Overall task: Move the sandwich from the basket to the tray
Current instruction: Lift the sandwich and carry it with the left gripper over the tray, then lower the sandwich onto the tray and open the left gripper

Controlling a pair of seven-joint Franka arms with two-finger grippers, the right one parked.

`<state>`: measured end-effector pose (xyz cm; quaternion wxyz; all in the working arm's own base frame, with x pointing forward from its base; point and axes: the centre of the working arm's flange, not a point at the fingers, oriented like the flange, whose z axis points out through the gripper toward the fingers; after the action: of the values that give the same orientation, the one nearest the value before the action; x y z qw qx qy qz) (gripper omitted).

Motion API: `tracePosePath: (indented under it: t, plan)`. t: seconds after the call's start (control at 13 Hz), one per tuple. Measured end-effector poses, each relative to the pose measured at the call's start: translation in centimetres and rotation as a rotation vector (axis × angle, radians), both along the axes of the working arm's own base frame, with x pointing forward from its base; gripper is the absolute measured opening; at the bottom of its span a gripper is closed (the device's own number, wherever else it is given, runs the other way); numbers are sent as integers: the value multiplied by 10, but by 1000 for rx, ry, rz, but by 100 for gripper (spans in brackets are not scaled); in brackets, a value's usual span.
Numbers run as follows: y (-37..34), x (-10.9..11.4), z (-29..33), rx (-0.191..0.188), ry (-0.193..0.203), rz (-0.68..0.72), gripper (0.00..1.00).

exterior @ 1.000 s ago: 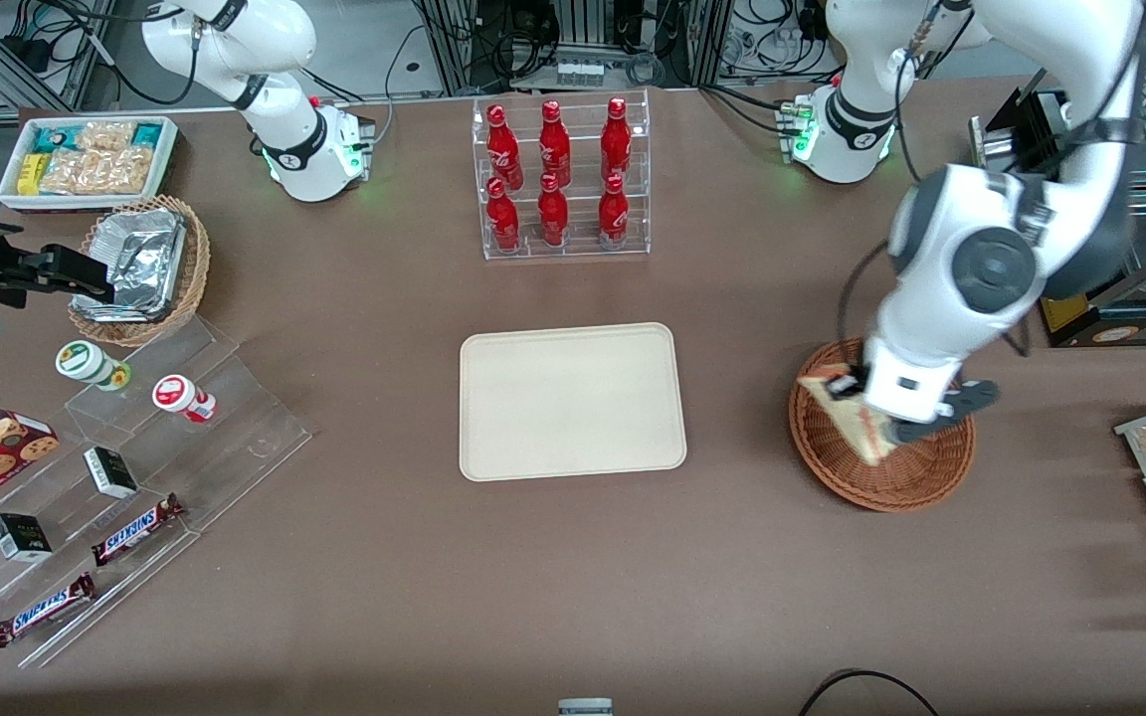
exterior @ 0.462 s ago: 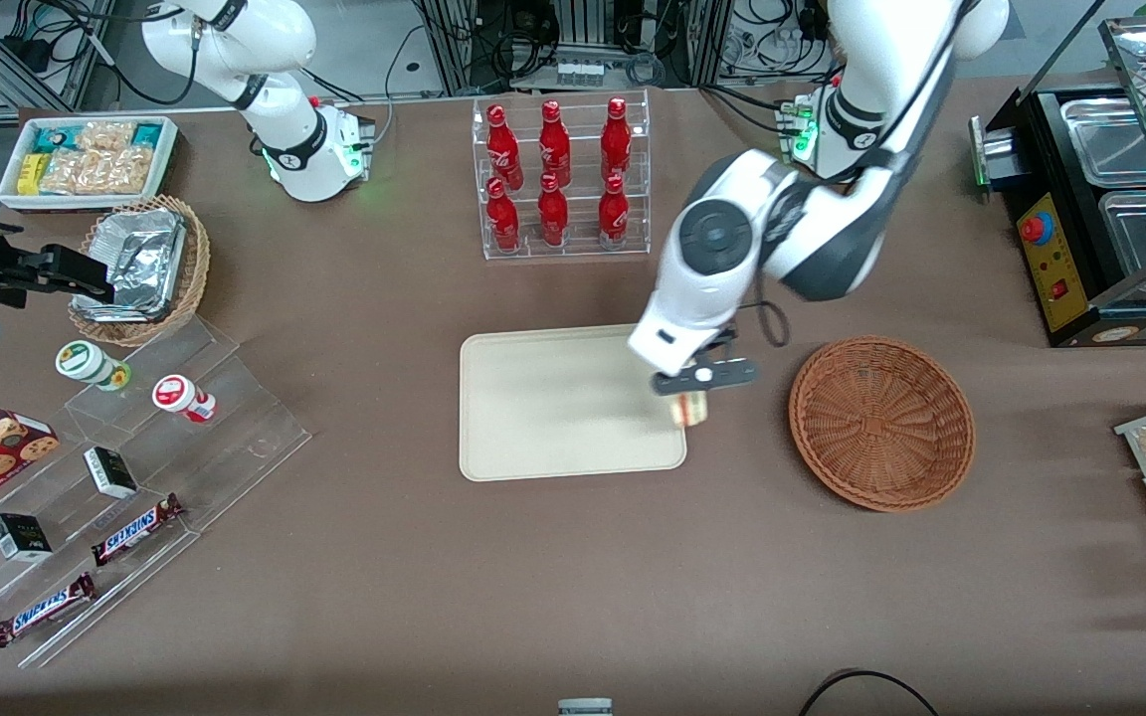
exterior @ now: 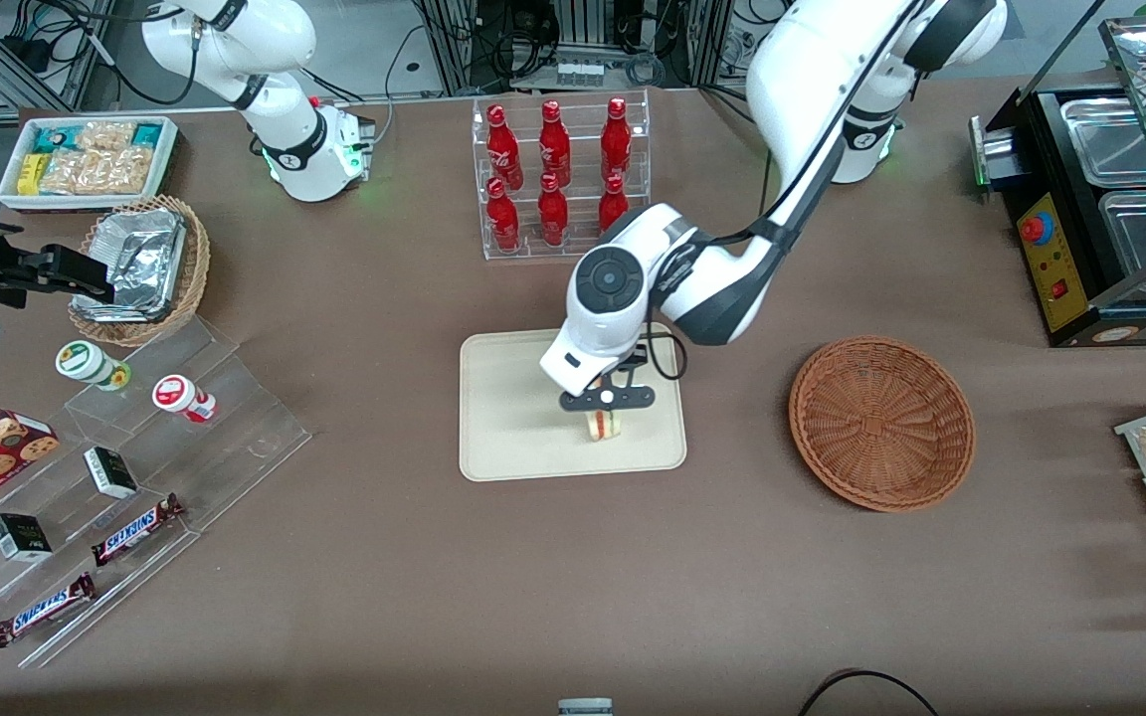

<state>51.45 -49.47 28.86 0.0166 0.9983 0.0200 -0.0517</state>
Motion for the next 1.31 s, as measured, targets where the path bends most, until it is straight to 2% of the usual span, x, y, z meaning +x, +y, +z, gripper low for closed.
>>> tracePosePath:
  t: [0.54, 0.85, 1.15, 1.31]
  plan:
    - [-34, -33, -46, 11, 25, -62, 15]
    - [-37, -38, -53, 18, 32, -71, 16]
    - [-36, -36, -50, 18, 28, -68, 56]
    - [-36, -27, -32, 6, 9, -59, 78]
